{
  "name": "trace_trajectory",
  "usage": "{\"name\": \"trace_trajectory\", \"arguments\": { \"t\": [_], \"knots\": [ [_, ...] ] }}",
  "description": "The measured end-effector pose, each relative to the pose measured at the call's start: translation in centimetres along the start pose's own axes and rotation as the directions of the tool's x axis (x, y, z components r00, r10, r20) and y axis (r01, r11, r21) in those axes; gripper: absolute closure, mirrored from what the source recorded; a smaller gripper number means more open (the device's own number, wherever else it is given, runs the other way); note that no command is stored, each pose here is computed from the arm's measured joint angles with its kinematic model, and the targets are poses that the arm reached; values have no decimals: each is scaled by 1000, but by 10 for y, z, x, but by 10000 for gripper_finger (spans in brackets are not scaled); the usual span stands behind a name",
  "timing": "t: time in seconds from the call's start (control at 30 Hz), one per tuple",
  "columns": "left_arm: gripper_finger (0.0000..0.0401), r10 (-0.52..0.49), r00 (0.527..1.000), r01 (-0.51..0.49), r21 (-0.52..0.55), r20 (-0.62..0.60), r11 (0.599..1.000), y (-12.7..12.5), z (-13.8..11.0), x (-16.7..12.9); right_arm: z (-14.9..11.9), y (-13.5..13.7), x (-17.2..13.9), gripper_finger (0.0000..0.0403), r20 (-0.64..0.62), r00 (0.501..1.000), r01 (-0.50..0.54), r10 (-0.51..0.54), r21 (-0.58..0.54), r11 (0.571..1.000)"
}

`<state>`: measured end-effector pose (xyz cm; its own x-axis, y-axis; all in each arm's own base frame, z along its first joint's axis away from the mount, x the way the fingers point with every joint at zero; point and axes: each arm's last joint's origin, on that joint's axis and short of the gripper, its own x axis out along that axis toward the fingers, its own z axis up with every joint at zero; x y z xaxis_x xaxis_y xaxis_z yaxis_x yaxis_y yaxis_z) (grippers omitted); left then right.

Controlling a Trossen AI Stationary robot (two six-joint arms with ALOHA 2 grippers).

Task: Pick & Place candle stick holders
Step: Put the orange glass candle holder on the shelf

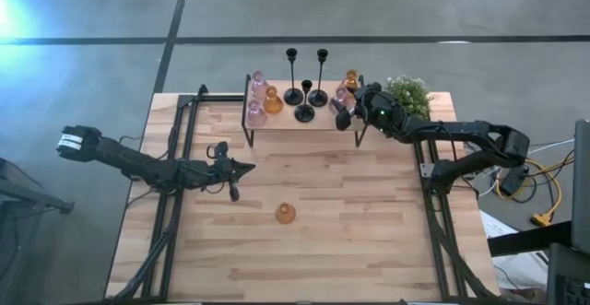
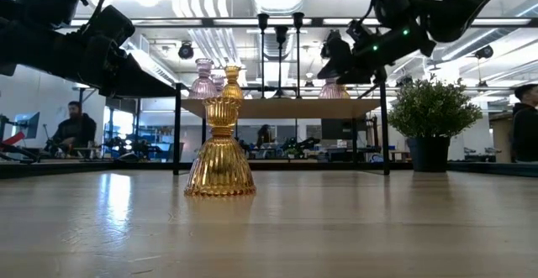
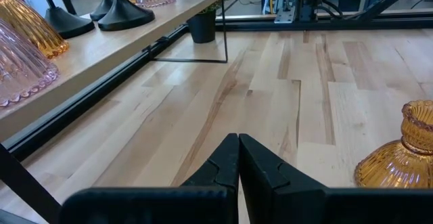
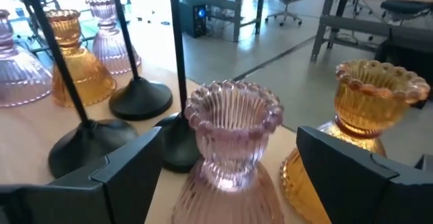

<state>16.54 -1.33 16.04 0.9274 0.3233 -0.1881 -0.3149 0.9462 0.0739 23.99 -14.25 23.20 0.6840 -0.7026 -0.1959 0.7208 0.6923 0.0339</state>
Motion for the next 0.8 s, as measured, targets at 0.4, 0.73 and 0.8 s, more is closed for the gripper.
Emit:
{"name": "trace_trajectory", "arguments": {
  "t": [0.4,0.73,0.8],
  "knots": [
    [387,0,1000,0,0,0,1000,0,0,0,11,5,-26,76,-41,998,-37,39,50,998],
    [387,0,1000,0,0,0,1000,0,0,0,26,19,-65,76,-30,988,-143,149,156,977],
    [387,0,1000,0,0,0,1000,0,0,0,28,21,-76,76,-35,984,-169,176,153,974]
  ]
}}
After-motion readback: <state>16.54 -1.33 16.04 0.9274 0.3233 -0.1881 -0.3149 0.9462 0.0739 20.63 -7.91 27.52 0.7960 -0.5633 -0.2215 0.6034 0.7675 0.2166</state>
